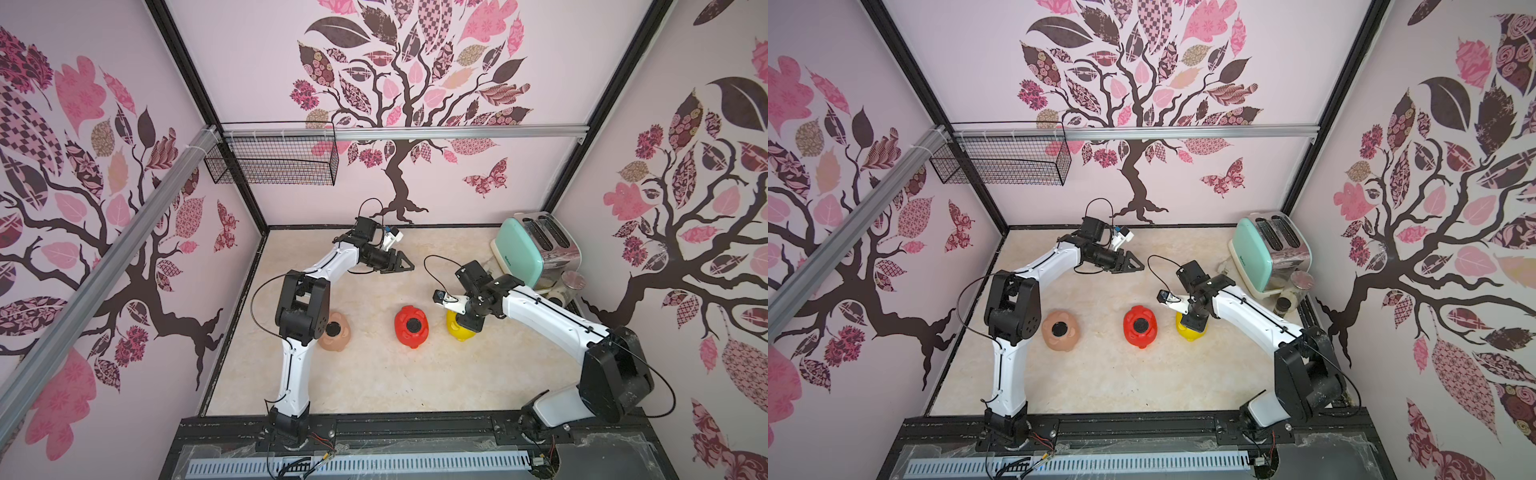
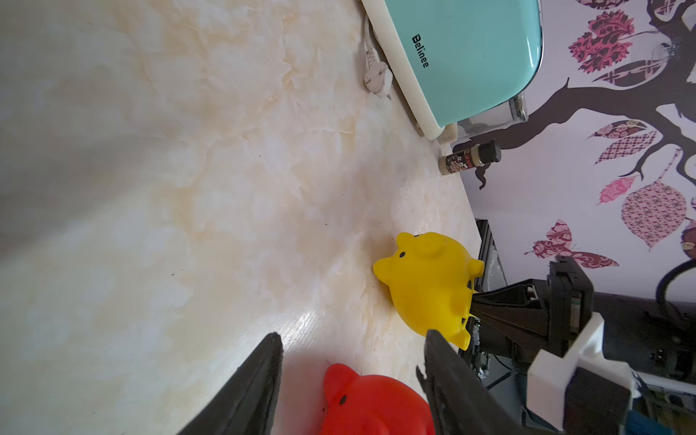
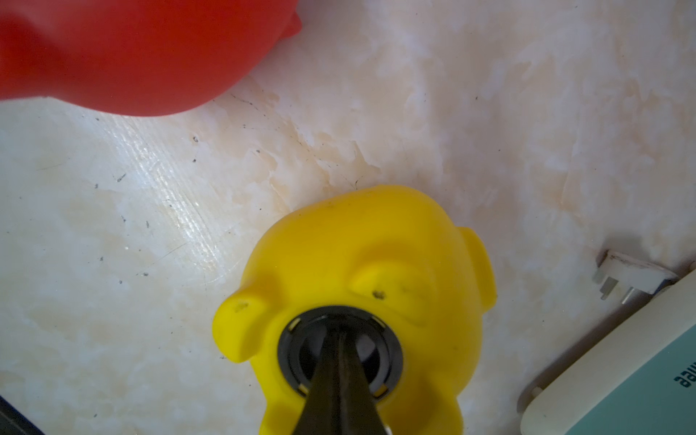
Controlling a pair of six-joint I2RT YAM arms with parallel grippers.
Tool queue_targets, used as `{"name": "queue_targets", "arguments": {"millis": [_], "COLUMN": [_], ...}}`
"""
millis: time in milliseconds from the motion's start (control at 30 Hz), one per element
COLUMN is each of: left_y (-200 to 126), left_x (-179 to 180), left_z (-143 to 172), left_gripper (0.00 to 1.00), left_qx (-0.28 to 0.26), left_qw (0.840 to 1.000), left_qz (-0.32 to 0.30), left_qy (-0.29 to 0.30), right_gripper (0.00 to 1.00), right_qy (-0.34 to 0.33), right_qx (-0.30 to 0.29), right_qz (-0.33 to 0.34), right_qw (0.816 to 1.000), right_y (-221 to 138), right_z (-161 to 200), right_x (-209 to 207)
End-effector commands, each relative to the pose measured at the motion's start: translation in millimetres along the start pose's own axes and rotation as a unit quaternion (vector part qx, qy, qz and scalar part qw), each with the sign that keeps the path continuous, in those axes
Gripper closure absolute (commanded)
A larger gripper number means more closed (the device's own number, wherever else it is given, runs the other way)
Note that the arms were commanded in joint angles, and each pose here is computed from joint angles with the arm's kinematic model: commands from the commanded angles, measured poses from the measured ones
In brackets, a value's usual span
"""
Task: Close piggy banks
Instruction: Screw the knob on the piggy bank, then hold the piggy bank at the center of the board.
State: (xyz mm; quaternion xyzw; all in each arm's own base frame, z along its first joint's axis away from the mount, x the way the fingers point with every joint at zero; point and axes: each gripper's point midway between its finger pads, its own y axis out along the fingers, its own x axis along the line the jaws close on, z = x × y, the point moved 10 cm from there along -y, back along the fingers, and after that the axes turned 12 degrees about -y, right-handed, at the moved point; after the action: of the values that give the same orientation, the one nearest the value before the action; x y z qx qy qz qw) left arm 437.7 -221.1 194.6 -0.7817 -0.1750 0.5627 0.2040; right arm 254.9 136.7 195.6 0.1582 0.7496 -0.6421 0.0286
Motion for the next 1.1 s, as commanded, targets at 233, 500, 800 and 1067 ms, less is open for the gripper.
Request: {"name": "queue_targets", "arguments": {"millis": [233,500,800,1067], "left_y": [66,97,111,122], "left_x": [-31,-33,-33,-34], "left_z": [-1,18,31,35], "left_gripper": [0.33,0.29,0.28,0.28], "left_qx": [0.062,0.118,0.152,0.166], "left_qw": [0.997,0.989,0.982,0.979], "left_qz": [0.041,0.066,0.089,0.098], "left_qy": [0.037,0.051,0.068,0.072], "right_gripper": [1.0,1.0,1.0,1.0], "right_qy": [0.002,0.005,0.024,0.06], "right_qx": [0.023,0.022,0.017,-0.01], "right_qz": [-0.047,-0.043,-0.043,-0.048], "right_qw": [0.999,0.999,0.999,0.997], "right_y": [20,19,19,16], "right_z": [4,5,10,18], "right_x": [10,10,8,1]}}
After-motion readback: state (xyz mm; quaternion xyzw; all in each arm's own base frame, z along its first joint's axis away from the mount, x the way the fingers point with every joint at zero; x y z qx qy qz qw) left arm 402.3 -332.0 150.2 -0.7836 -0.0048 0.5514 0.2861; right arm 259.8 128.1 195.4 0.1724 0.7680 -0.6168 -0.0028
